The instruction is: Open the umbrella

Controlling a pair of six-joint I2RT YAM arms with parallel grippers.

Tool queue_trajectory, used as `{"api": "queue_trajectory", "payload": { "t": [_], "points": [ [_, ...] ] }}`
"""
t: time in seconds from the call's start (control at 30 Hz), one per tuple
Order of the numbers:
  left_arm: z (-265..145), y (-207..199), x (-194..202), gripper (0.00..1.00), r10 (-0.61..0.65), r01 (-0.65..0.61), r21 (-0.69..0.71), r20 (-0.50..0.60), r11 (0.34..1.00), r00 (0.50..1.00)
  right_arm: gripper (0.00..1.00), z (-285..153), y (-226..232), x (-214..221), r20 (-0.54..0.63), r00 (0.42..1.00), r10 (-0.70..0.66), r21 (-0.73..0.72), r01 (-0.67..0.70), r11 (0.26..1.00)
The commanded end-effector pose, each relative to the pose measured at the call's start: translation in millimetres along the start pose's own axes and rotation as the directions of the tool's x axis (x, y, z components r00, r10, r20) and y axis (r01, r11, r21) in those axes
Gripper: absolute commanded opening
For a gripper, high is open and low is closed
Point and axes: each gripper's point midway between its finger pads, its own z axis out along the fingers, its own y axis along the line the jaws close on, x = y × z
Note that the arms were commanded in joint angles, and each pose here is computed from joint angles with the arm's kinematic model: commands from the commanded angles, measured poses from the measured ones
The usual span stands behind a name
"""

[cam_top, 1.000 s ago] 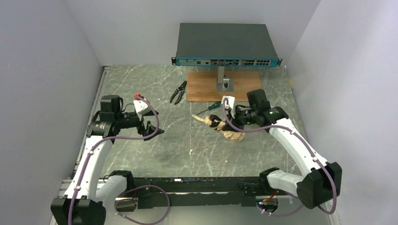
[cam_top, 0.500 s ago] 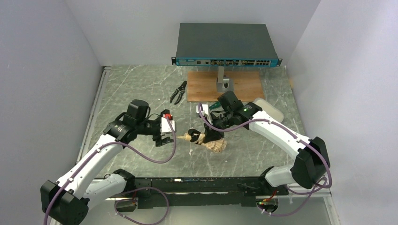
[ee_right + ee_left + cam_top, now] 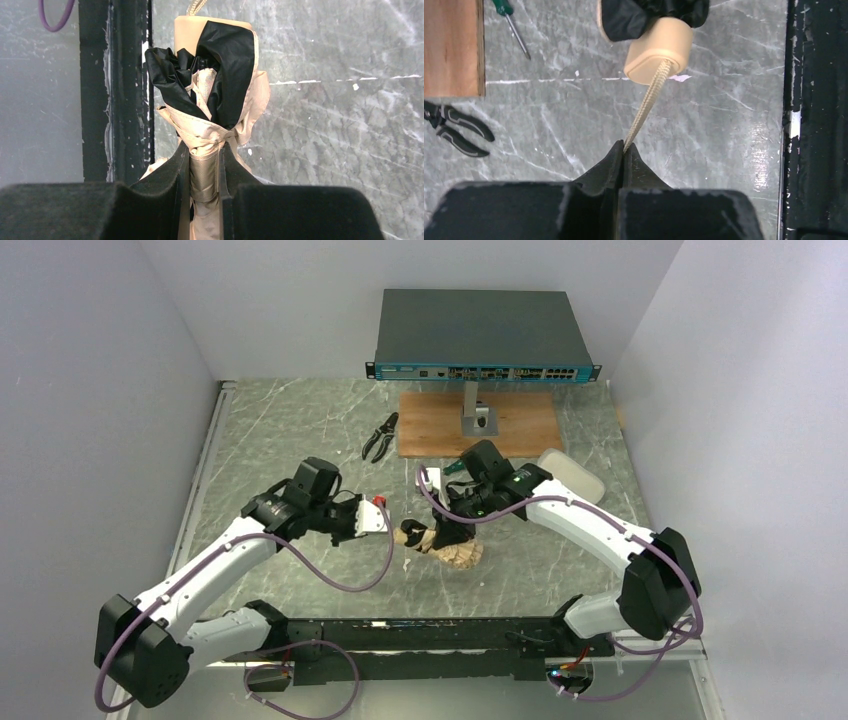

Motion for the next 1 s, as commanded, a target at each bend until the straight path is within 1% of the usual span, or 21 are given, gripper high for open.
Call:
{"api": "queue_trajectory", "payload": {
  "t": [0.0,0.1,0.2,0.27,0.3,0.33,0.37,0.4,0.5,0.53,0.6,0.63,0.67,0.73,0.83,0.93,0.97],
  "points": [
    [-17.9,16.4,15.2,0.0,0.036,-0.042,-0.095,-0.057,0.995,0.998,0.0,-0.4,0.9,8.4,-0.013,0.999,-0.031,0.012,0.031,0.999],
    [-32.9,26.4,26.5,0.0,0.056,-0.067,-0.168,-0.069,0.984,0.996,0.0,1.9,3.0,20.6,-0.031,0.999,-0.014,0.011,0.015,1.0],
    [-52.3,39.0,40.4,0.0,0.026,-0.043,-0.231,-0.074,0.972,0.997,0.0,3.0,3.8,31.0,-0.046,0.999,0.0,0.017,0.001,1.0],
    [-60.3,42.2,49.8,0.0,0.022,-0.046,-0.24,-0.101,0.97,0.995,0.0,3.6,2.9,35.7,-0.049,0.999,0.01,0.026,-0.009,1.0],
    [-62.6,44.2,54.3,0.01,0.02,-0.05,-0.245,-0.12,0.968,0.993,0.0,3.5,1.8,37.6,-0.049,0.999,0.017,0.03,-0.016,0.999],
    [-65.0,47.1,57.9,0.07,0.018,-0.053,-0.254,-0.137,0.966,0.99,0.0,3.2,0.5,37.2,-0.045,0.999,0.023,0.035,-0.022,0.999],
    [-66.5,49.6,59.6,0.14,0.02,-0.059,-0.26,-0.148,0.964,0.989,0.0,3.3,-0.4,36.7,-0.043,0.999,0.03,0.035,-0.028,0.999],
    [-67.8,51.7,60.4,0.28,0.025,-0.067,-0.265,-0.156,0.962,0.987,0.0,3.4,-1.6,35.3,-0.04,0.999,0.037,0.036,-0.036,0.999],
    [-69.5,51.9,47.5,0.94,0.079,-0.11,-0.242,-0.132,0.964,0.988,0.0,5.9,-8.2,31.3,-0.039,0.996,0.081,0.044,-0.079,0.996],
    [-68.5,50.4,38.1,0.99,0.114,-0.138,-0.229,-0.114,0.964,0.987,0.0,7.1,-8.9,29.8,-0.037,0.994,0.103,0.037,-0.102,0.994],
    [-62.1,46.8,17.2,1.0,0.208,-0.223,-0.213,-0.089,0.951,0.974,0.0,11.1,-6.0,26.8,-0.04,0.989,0.144,-0.005,-0.145,0.989],
    [-53.9,40.9,6.8,1.0,0.269,-0.28,-0.186,-0.081,0.942,0.96,0.0,13.1,-4.1,24.6,-0.038,0.986,0.161,-0.028,-0.162,0.986],
    [-46.0,35.4,0.4,1.0,0.296,-0.305,-0.15,-0.081,0.941,0.952,0.0,15.3,-2.1,23.1,-0.037,0.984,0.176,-0.051,-0.178,0.983],
    [-30.1,27.5,-5.6,1.0,0.297,-0.305,-0.085,-0.1,0.948,0.95,0.0,17.6,0.8,19.6,-0.035,0.98,0.194,-0.092,-0.197,0.976],
    [-10.3,14.2,-7.4,1.0,0.35,-0.354,-0.005,-0.135,0.935,0.927,0.0,17.2,2.8,12.0,-0.026,0.979,0.2,-0.12,-0.202,0.972],
    [5.5,4.9,-3.1,0.99,0.351,-0.344,0.067,-0.166,0.936,0.922,0.0,13.1,4.2,0.0,-0.009,0.981,0.192,-0.133,-0.192,0.972],
    [10.2,1.7,0.6,0.98,0.352,-0.342,0.086,-0.179,0.936,0.918,0.0,12.0,5.2,-2.8,-0.007,0.981,0.192,-0.14,-0.191,0.972]
  ]
}}
